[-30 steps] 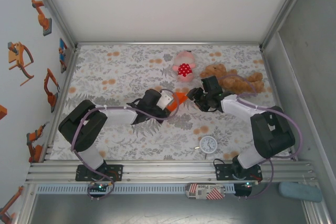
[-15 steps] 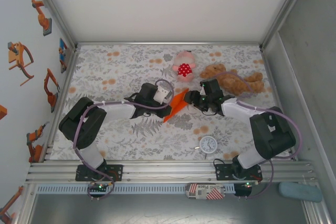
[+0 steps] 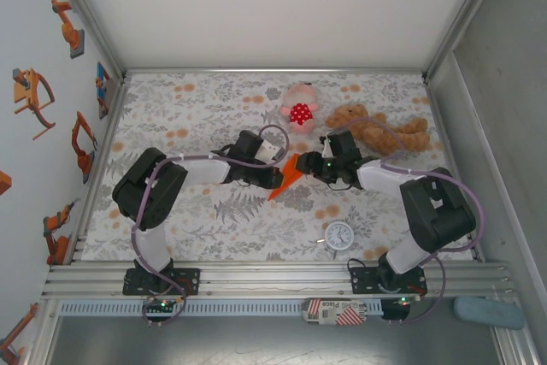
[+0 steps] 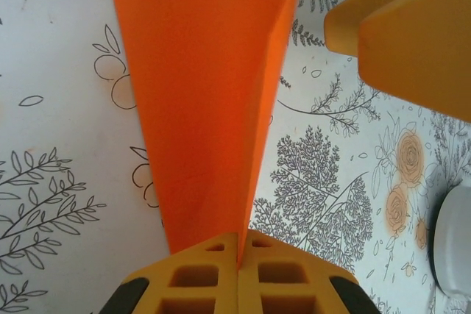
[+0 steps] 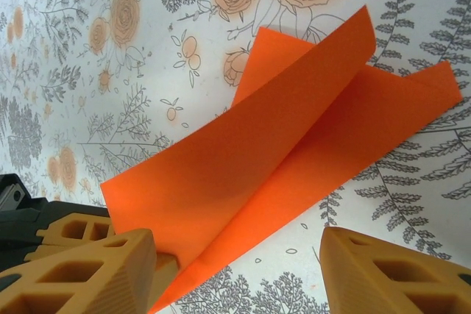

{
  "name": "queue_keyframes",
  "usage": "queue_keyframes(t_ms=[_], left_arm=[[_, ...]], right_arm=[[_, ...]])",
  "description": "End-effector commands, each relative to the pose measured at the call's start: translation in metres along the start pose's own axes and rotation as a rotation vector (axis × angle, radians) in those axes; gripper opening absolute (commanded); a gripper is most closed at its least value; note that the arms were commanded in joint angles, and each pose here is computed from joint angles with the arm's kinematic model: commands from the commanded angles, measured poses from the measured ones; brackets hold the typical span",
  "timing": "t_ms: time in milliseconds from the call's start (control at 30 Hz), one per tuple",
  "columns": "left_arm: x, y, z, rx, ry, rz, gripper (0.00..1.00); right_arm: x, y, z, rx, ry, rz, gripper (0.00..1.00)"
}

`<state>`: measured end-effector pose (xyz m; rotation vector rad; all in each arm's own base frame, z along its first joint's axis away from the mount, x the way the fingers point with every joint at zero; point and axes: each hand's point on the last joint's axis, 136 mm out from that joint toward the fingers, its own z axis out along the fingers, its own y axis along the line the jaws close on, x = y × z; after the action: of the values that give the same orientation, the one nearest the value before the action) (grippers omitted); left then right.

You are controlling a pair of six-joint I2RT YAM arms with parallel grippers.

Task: Fold a paper plane with a square sheet of paper (pick it up from the middle)
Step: Fold the wing for the fifth time at the center of the table.

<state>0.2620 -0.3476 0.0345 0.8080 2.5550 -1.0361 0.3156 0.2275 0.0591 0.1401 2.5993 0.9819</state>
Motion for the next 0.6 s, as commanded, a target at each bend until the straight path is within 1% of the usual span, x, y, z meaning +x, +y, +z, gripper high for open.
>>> queue_keyframes(t_ms=[0,200,567], left_arm=[[0.003,-0.004,0.002,0.026,0.045,-0.013,0.07],[0.005,-0.005,0.006,0.029,0.073,-0.011,0.08],[0.011,-0.004,0.014,0.014,0.12,0.0,0.11]], right_arm=[[0.009,-0.009,0.0,0.021,0.023,-0.02,0.6],[0.014,-0.012,0.001,0.039,0.026,-0.02,0.65],[0.012,-0.001,0.012,0.03,0.041,-0.023,0.72]])
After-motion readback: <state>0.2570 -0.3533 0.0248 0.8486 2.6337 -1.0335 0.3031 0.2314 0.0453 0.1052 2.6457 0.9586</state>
